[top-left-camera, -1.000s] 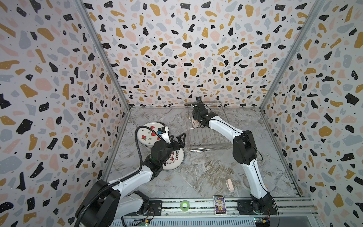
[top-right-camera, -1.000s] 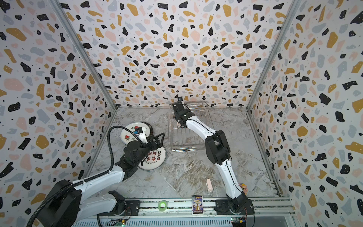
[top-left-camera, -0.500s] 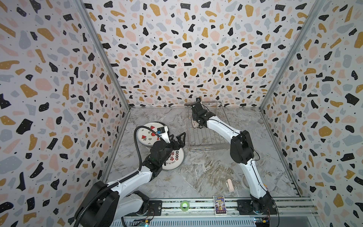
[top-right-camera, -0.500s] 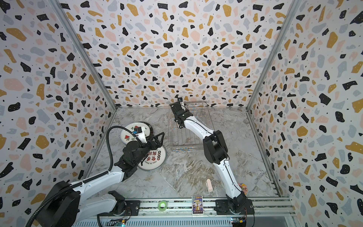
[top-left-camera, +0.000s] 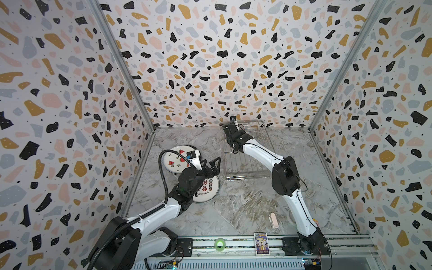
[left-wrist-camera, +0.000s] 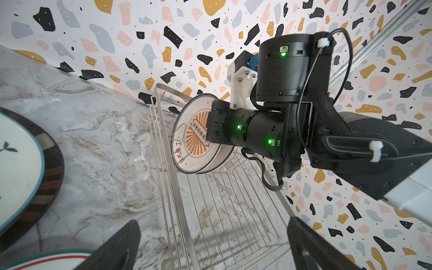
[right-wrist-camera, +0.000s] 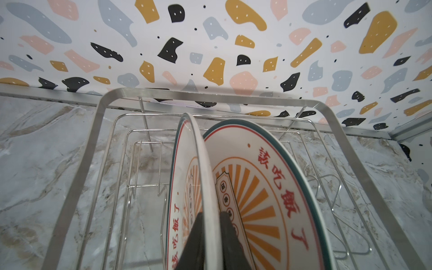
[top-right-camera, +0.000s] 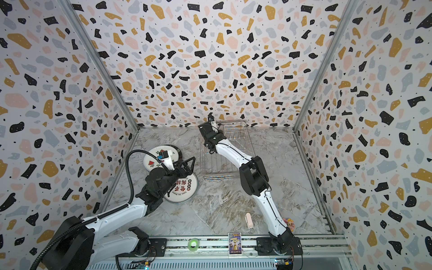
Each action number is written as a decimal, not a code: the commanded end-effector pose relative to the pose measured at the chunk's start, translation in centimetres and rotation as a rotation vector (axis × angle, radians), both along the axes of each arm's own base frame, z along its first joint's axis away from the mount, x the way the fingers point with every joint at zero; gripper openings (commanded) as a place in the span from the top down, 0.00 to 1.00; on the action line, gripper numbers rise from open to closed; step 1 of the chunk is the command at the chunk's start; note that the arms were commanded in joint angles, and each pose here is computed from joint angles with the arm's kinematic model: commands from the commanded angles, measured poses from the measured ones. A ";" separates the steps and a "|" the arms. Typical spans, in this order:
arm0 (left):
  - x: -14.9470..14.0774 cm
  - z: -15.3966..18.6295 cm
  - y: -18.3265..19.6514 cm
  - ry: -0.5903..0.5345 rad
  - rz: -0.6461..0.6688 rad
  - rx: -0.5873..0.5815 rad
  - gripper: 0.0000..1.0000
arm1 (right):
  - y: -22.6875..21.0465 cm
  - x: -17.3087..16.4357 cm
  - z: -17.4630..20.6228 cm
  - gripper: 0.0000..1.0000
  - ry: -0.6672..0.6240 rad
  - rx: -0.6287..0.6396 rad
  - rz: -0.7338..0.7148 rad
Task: Unload the plates from the dish rack
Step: Pick up the plate from the dish rack.
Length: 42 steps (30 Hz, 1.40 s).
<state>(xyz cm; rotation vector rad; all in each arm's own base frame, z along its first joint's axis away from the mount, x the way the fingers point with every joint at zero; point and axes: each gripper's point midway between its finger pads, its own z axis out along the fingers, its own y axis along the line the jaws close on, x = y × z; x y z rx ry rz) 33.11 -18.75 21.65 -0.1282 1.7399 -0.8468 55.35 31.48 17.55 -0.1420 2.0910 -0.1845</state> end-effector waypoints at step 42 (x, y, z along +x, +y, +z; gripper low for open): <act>-2.9 2.7 1.7 -0.046 0.005 -0.103 0.00 | -2.5 -16.4 19.1 0.93 -0.372 0.279 0.293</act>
